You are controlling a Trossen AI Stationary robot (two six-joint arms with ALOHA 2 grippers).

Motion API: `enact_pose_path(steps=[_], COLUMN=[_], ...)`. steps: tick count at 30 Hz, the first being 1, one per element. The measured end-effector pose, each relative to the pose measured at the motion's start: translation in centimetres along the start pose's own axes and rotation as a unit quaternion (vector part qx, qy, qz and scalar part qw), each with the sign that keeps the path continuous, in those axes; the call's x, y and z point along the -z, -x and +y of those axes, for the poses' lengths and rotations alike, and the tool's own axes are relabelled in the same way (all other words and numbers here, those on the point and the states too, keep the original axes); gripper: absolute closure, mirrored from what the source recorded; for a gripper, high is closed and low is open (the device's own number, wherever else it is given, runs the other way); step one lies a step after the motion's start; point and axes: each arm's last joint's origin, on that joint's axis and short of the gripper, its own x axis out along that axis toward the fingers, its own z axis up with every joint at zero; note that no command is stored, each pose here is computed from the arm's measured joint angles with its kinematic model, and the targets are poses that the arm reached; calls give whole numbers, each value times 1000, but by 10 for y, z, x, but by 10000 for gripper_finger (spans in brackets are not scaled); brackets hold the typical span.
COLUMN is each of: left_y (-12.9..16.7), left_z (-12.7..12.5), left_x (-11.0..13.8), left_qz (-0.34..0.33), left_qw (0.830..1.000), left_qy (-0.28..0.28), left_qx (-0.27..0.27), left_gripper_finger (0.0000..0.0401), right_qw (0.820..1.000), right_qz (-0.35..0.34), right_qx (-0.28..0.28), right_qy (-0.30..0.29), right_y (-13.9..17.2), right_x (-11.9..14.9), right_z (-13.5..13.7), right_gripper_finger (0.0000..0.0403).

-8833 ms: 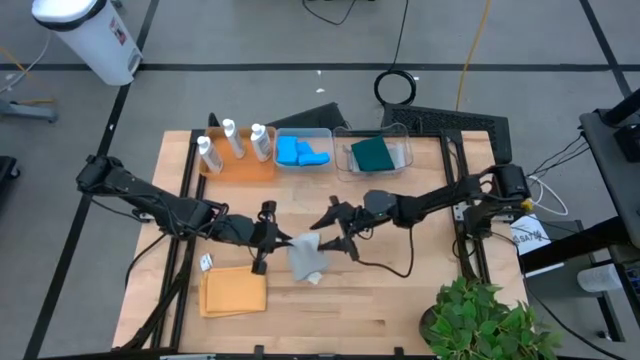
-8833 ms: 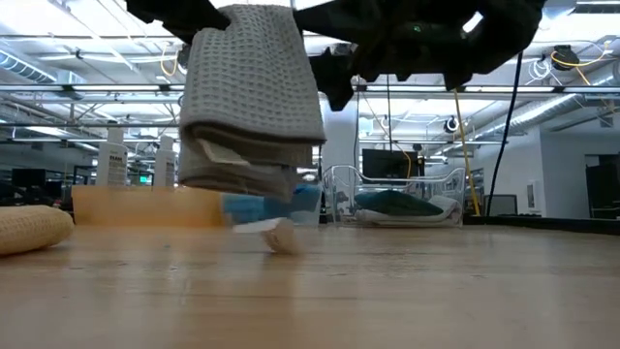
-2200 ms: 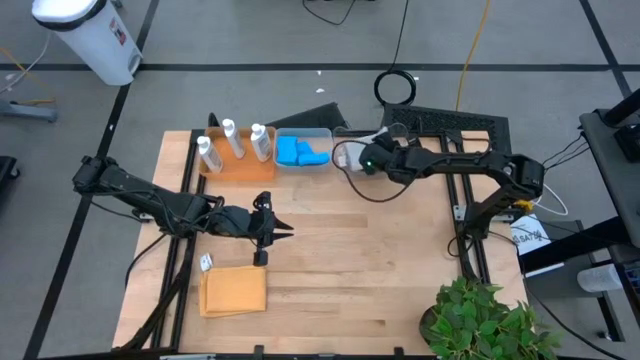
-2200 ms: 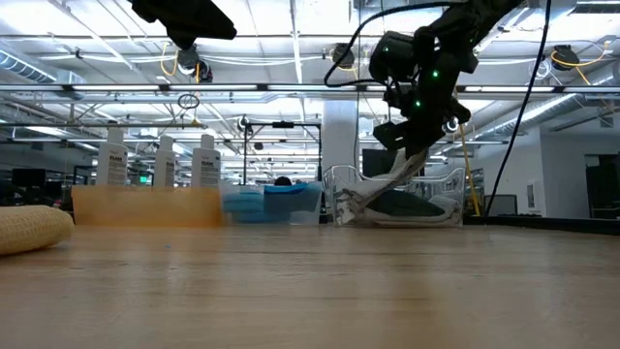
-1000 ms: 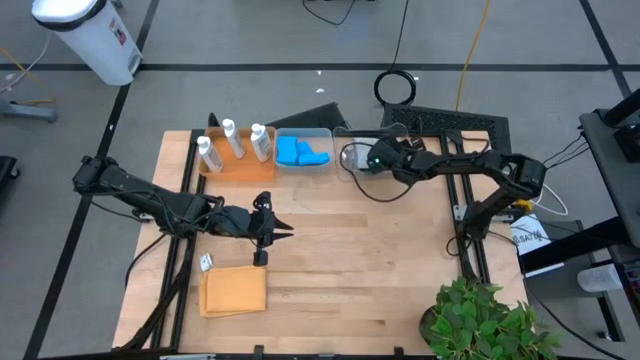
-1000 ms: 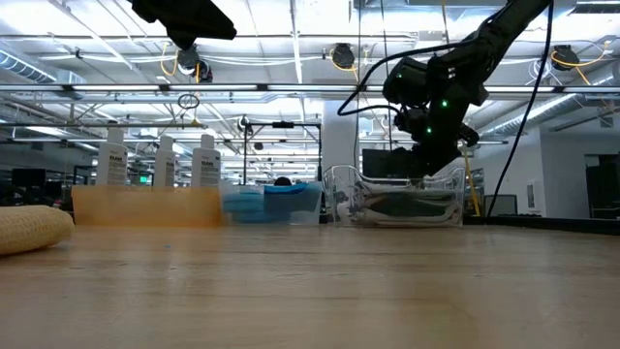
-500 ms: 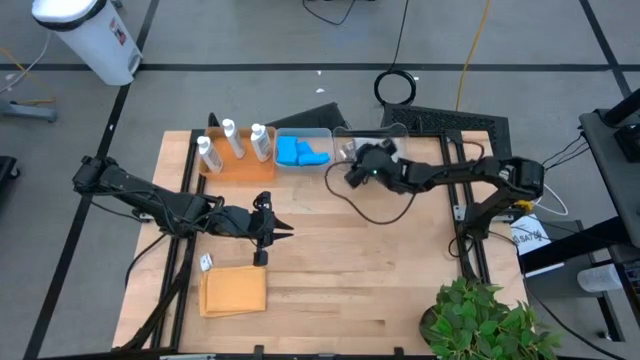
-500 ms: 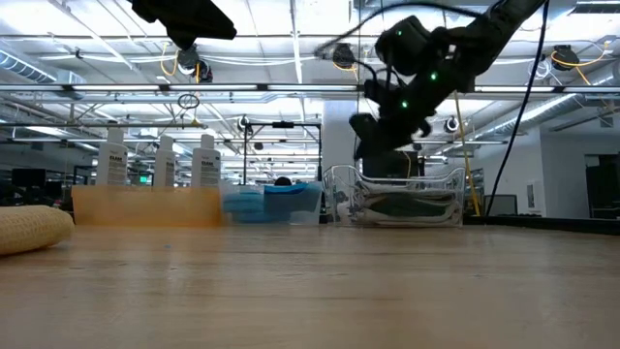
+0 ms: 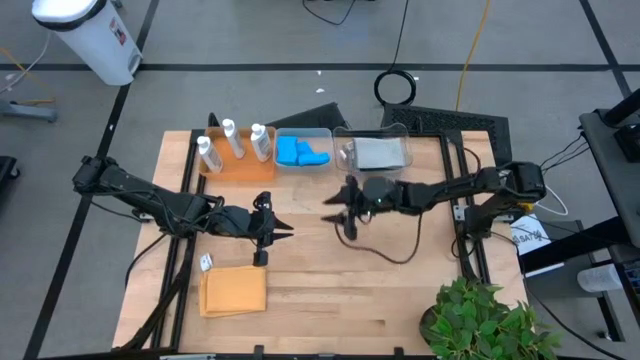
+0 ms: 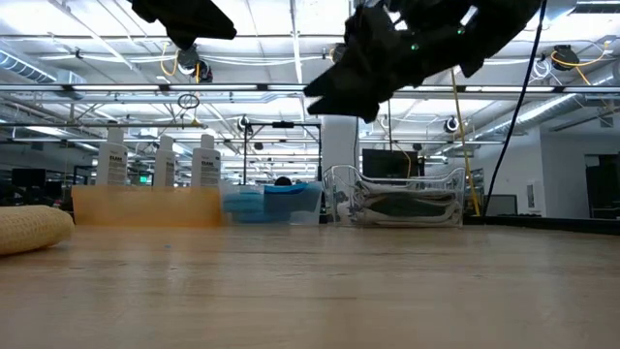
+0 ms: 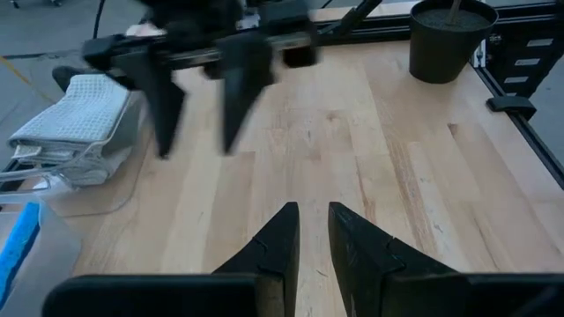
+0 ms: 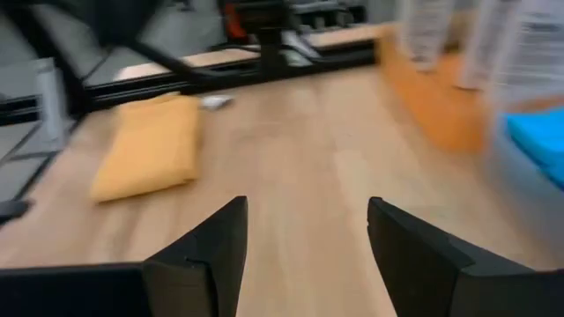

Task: Pick & Place Kitchen Items
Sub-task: Put the orange towel into the right transparent bin

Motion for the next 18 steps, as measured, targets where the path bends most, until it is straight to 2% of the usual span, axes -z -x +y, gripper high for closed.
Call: enact_pose_path(steps=[4, 10, 12, 14, 18], left_y=[0, 22, 28, 35, 51], left_z=[-2, -28, -40, -51, -76], left_x=[-1, 1, 10, 26, 45], left_qz=[1, 43, 79, 144, 225], left_qw=[1000, 988, 982, 972, 951], left_qy=[14, 5, -15, -36, -33], left_qx=[24, 149, 171, 181, 210], left_gripper_finger=[332, 332, 332, 336, 382], right_qw=[999, 997, 997, 997, 997], right_qz=[-1, 1, 1, 1, 2], right_qx=[-34, -56, -56, -56, -56], right_qy=[29, 56, 56, 55, 48], right_y=[0, 0, 0, 0, 0], right_x=[2, 5, 5, 5, 5], right_z=[23, 39, 40, 39, 39], right_gripper_finger=[202, 202, 202, 202, 202])
